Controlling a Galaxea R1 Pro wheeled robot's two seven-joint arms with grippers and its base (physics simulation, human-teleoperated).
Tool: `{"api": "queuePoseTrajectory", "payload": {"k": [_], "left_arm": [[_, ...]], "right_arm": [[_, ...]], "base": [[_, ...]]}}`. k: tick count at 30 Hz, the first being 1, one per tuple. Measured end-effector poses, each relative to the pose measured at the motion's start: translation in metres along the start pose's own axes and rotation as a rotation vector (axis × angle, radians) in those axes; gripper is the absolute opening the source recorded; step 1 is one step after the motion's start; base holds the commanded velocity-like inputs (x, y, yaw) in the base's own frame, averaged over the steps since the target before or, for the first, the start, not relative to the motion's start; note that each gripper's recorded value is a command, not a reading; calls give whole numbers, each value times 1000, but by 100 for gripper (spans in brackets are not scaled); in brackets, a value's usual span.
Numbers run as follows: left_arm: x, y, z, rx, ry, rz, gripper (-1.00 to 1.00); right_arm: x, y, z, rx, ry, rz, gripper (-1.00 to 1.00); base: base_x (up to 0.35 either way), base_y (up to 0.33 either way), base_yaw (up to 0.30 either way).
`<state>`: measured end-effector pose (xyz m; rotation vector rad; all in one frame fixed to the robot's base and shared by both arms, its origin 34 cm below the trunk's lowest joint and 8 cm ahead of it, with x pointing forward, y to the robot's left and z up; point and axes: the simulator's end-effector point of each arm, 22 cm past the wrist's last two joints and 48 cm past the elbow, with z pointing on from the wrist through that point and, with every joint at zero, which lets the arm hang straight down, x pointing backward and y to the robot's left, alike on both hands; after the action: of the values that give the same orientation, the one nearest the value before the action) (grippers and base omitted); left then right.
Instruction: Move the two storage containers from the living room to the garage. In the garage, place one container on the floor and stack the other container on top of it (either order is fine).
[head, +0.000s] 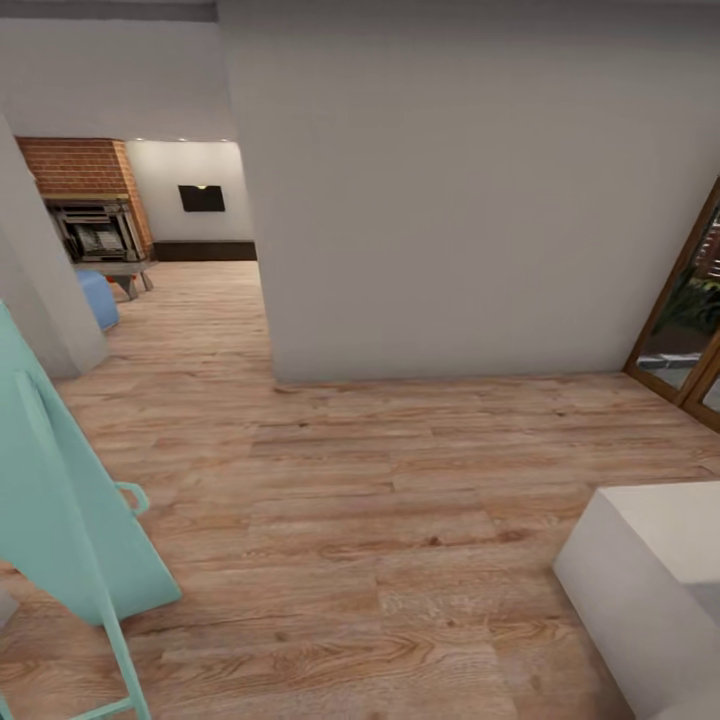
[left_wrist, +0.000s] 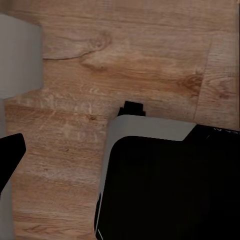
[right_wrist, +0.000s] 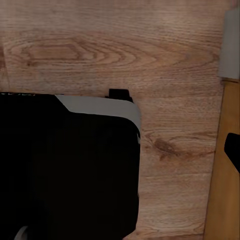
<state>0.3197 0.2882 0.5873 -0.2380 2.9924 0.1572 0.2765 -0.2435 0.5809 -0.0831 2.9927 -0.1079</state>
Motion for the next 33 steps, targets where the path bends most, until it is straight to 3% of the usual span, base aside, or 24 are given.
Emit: {"api": "queuePoseTrajectory", "payload": {"k": [33], "left_arm": [[0, -1, 0, 1, 0, 0, 100]], "right_arm": [[0, 5, 0, -7, 1, -1, 100]], "base": [[323, 0, 0]]}}
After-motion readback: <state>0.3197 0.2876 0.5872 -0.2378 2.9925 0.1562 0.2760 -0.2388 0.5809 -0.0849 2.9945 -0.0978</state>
